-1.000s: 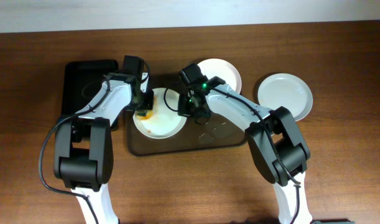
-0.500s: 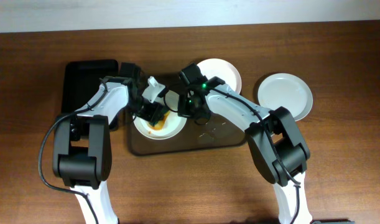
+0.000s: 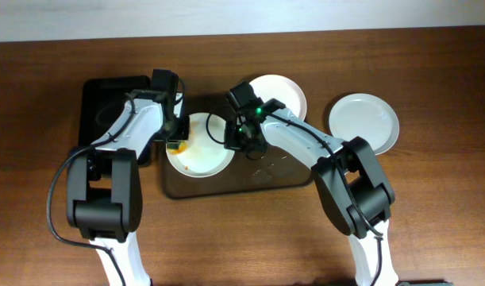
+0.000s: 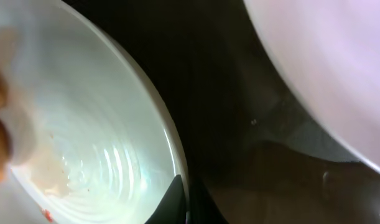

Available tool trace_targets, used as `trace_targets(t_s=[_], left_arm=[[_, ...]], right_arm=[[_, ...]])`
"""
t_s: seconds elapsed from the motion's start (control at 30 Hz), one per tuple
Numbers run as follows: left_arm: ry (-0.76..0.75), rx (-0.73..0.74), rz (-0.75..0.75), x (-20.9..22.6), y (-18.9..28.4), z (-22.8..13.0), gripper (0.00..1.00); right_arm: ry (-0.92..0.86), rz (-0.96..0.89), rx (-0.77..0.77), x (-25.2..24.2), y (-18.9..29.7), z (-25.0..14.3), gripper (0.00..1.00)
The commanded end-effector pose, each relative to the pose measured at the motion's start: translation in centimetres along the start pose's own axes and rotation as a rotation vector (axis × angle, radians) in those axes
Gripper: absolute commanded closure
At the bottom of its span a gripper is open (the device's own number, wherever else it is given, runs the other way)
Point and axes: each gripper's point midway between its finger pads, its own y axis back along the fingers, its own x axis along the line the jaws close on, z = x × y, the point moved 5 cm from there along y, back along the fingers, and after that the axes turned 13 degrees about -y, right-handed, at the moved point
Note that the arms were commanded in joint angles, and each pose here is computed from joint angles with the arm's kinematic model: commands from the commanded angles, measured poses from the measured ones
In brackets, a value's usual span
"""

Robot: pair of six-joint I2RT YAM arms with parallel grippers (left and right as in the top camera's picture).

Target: Clean dirty plates on tray and stack at the side

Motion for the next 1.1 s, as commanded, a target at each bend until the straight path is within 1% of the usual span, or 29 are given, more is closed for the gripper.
trace_targets(t_s=[0.0, 0.07, 0.17, 0.23, 0.33, 0.4, 0.47, 0.5, 0.53, 0.6, 0.73, 0.83, 0.87, 0.93, 0.97, 1.07], left_arm=[[0.043, -0.07, -0.05, 0.7, 4.4, 2.9, 0.99], [0.051, -0.135, -0.114, 0.8, 7.7, 4.8, 1.0], [0.059, -0.226, -0.145, 1.6, 11.5, 6.8, 1.0], [0.072, -0.261, -0.141, 2.5, 12.2, 7.3, 1.0], [0.108, -0.274, -0.128, 4.3, 12.2, 7.2, 1.0], [0.122, -0.278, -0.122, 5.0, 12.2, 7.1, 0.99], [0.127, -0.285, -0.118, 5.3, 12.2, 7.2, 0.99], [0.12, -0.292, -0.117, 5.4, 12.2, 7.3, 1.0], [0.12, -0.292, -0.116, 5.4, 12.2, 7.3, 0.99], [0.119, -0.294, -0.116, 5.4, 12.2, 7.4, 0.99], [0.119, -0.295, -0.116, 5.4, 12.2, 7.4, 1.0], [0.119, -0.294, -0.116, 5.4, 12.2, 7.4, 1.0], [0.119, -0.294, -0.116, 5.4, 12.2, 7.4, 0.99], [0.119, -0.294, -0.116, 5.4, 12.2, 7.4, 1.0], [0.119, -0.294, -0.116, 5.4, 12.2, 7.4, 1.0], [0.119, -0.293, -0.116, 5.4, 12.2, 7.4, 1.0]], right_arm=[[-0.02, -0.048, -0.004, -1.3, -0.8, 0.2, 0.96], [-0.016, -0.052, -0.001, -1.3, -0.8, 0.2, 0.96], [0.048, -0.035, 0.018, -1.0, -0.5, 0.0, 0.96], [0.111, -0.039, 0.014, -0.6, 1.1, 0.0, 0.96], [0.213, -0.108, -0.079, 0.1, 5.2, 0.6, 0.96], [0.281, -0.19, -0.204, 0.4, 8.9, 1.0, 0.96], [0.327, -0.252, -0.309, 0.6, 11.5, 1.2, 0.96], [0.365, -0.319, -0.406, 0.6, 13.7, 1.2, 0.96], [0.372, -0.353, -0.449, 0.6, 14.5, 1.1, 0.96], [0.404, -0.48, -0.61, 0.8, 17.2, 0.7, 0.96], [0.477, -0.696, -0.927, 2.7, 20.7, -1.2, 0.96], [0.505, -0.769, -1.1, 4.3, 22.5, -3.0, 0.96], [0.506, -0.757, -1.115, 4.7, 22.5, -3.4, 0.96], [0.466, -0.669, -1.082, 5.0, 21.7, -3.6, 0.96], [0.427, -0.6, -1.033, 5.0, 20.8, -3.6, 0.96], [0.292, -0.383, -0.779, 4.6, 17.4, -3.4, 0.96]])
